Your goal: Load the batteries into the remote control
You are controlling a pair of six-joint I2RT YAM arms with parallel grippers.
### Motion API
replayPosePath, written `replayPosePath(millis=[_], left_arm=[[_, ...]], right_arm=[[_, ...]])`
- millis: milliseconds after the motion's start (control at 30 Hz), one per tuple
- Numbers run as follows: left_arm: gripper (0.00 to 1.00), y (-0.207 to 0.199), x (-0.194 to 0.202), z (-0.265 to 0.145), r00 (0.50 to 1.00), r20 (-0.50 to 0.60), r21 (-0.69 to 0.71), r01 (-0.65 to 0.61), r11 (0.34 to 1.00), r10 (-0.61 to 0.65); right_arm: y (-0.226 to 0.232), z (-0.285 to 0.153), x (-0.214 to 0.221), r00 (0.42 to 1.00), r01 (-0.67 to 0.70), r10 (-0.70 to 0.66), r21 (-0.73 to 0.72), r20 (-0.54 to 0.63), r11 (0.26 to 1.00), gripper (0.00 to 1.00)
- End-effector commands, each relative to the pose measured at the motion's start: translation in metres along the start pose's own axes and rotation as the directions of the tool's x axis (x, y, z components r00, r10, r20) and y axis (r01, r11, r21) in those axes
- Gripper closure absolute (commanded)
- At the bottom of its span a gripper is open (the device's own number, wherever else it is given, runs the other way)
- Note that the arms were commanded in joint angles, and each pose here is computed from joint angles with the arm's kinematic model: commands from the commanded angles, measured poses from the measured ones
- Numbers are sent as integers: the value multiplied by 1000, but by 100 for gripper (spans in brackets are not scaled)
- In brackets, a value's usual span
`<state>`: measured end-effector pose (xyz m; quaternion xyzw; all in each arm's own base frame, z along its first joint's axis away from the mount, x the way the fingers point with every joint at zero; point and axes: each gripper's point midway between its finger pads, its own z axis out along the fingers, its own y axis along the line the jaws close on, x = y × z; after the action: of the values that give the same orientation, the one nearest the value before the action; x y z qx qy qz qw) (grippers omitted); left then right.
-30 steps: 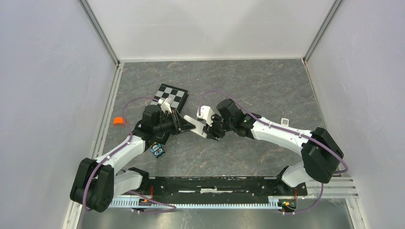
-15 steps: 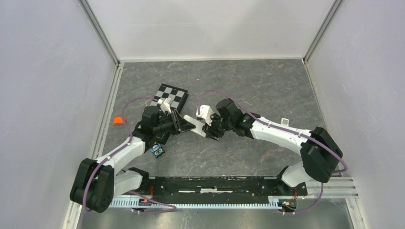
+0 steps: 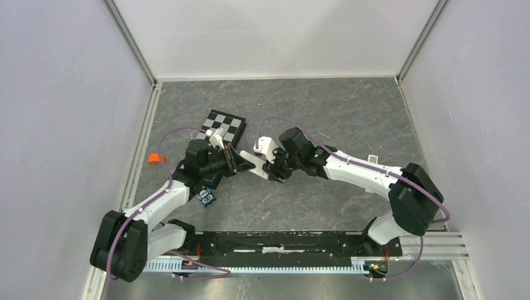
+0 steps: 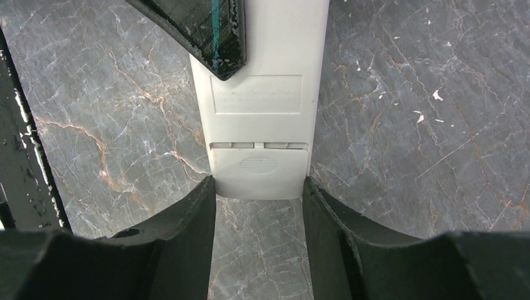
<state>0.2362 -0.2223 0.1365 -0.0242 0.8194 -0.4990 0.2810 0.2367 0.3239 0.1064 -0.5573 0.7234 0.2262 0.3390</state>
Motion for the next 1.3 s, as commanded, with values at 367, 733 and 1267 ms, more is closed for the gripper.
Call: replayPosePath(millis=[367, 733, 1267], left_arm=[[98, -63, 17, -6, 988, -78, 260, -108, 960, 132], [98, -82, 26, -8, 984, -114, 364, -90, 927, 140], [98, -92, 22, -4, 986, -130, 345, -52, 937, 103]], right_arm=[[-5, 9, -30, 999, 41, -40, -42, 35, 998, 55], [-11, 18, -38, 1000, 22, -21, -45, 13, 999, 54], [-13, 18, -39, 1000, 13, -13, -31, 9, 999, 40]])
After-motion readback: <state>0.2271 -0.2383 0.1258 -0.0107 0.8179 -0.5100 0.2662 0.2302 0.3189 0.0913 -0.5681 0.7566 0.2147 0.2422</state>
